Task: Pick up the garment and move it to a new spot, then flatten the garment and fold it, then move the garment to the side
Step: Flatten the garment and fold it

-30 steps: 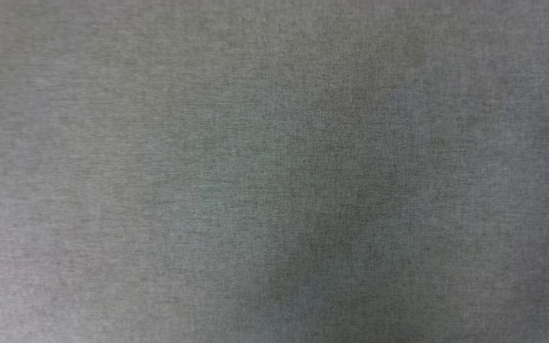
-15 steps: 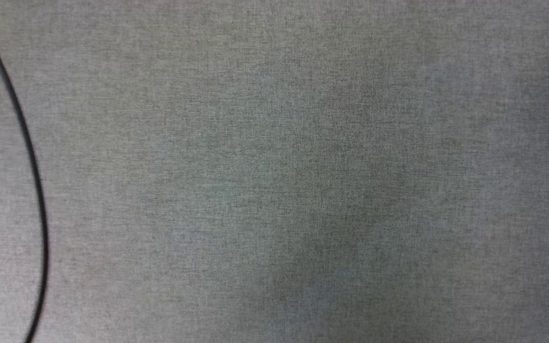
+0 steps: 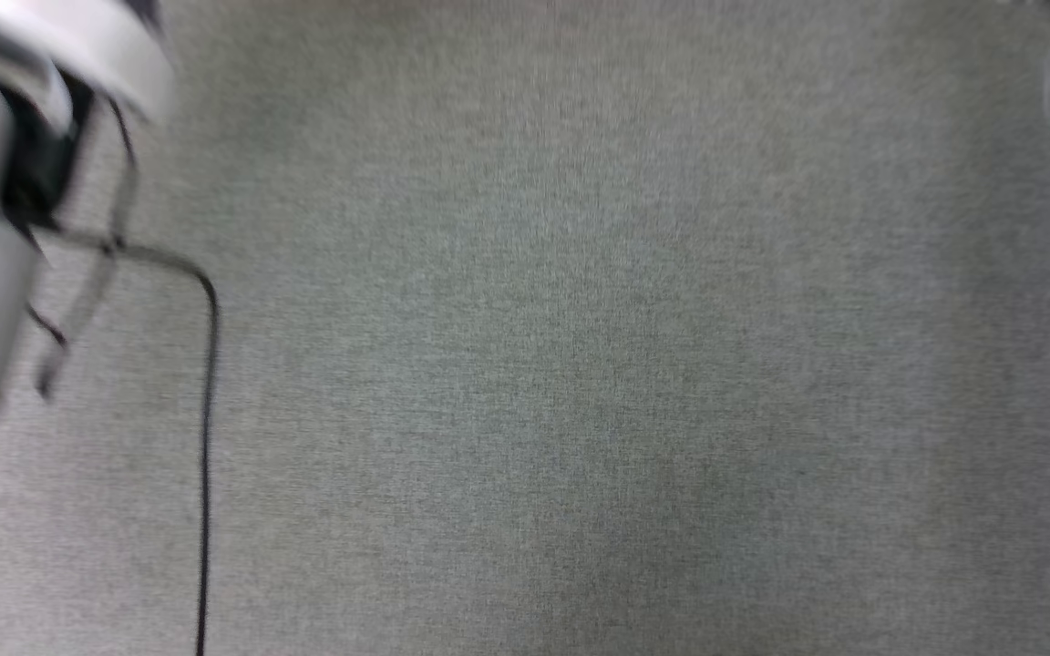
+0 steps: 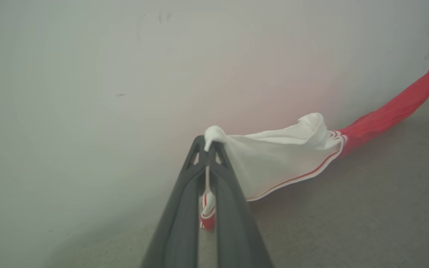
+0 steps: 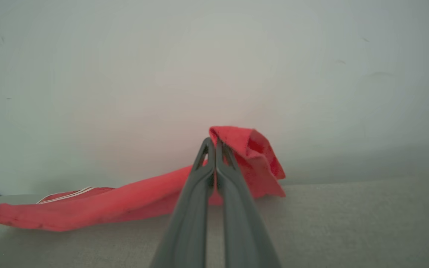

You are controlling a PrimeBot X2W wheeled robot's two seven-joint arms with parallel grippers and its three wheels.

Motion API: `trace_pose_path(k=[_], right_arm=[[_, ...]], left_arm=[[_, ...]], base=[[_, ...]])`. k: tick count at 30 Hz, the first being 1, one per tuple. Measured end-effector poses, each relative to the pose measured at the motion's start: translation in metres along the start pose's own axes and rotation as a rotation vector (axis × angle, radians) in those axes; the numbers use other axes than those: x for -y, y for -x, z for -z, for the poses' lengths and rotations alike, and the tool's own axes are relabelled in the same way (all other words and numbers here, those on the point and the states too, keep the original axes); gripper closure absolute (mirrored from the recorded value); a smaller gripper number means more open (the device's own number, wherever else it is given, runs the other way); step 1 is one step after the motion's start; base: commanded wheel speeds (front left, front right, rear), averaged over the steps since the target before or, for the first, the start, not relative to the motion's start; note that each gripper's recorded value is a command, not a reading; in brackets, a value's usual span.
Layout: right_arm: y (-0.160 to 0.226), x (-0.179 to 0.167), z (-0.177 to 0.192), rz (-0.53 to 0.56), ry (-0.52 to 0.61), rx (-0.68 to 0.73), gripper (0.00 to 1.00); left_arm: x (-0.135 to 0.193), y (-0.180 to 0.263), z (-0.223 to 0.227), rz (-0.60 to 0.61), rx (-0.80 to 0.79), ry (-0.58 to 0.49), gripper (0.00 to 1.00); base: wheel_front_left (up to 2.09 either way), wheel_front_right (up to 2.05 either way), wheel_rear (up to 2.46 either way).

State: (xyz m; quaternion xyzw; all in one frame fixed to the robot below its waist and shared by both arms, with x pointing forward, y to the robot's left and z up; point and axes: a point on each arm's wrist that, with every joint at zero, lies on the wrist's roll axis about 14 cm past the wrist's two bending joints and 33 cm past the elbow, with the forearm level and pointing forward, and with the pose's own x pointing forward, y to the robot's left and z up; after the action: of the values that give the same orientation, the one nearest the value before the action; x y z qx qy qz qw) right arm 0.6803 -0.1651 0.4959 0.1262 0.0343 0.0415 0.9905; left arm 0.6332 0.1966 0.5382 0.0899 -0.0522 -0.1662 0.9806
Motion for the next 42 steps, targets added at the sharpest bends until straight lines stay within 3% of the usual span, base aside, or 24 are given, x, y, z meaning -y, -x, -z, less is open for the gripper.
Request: trace_pose_path(k=[11, 19, 24, 42], right_arm=[[0.104, 0.02, 0.054, 0.066, -0.121, -0.206, 1.0], [0.162, 0.026, 0.065, 0.087, -0.194, -0.291, 1.0], [0.191, 0.028, 0.07, 0.081, -0.209, -0.342, 1.0], [0.327, 0.04, 0.109, 0.045, -0.304, -0.637, 1.0]], left_arm=[[0.057, 0.128, 0.04, 0.017, -0.186, 0.121, 1.0], [0.091, 0.207, 0.046, -0.005, -0.27, 0.24, 1.0], [0.12, 0.255, 0.054, 0.05, -0.36, 0.285, 1.0], [0.147, 0.37, 0.05, 0.067, -0.477, 0.344, 1.0]], base=[[0.0, 0.0, 0.0], [0.0, 0.0, 0.0], [0.0, 0.0, 0.0], [0.0, 0.0, 0.0]])
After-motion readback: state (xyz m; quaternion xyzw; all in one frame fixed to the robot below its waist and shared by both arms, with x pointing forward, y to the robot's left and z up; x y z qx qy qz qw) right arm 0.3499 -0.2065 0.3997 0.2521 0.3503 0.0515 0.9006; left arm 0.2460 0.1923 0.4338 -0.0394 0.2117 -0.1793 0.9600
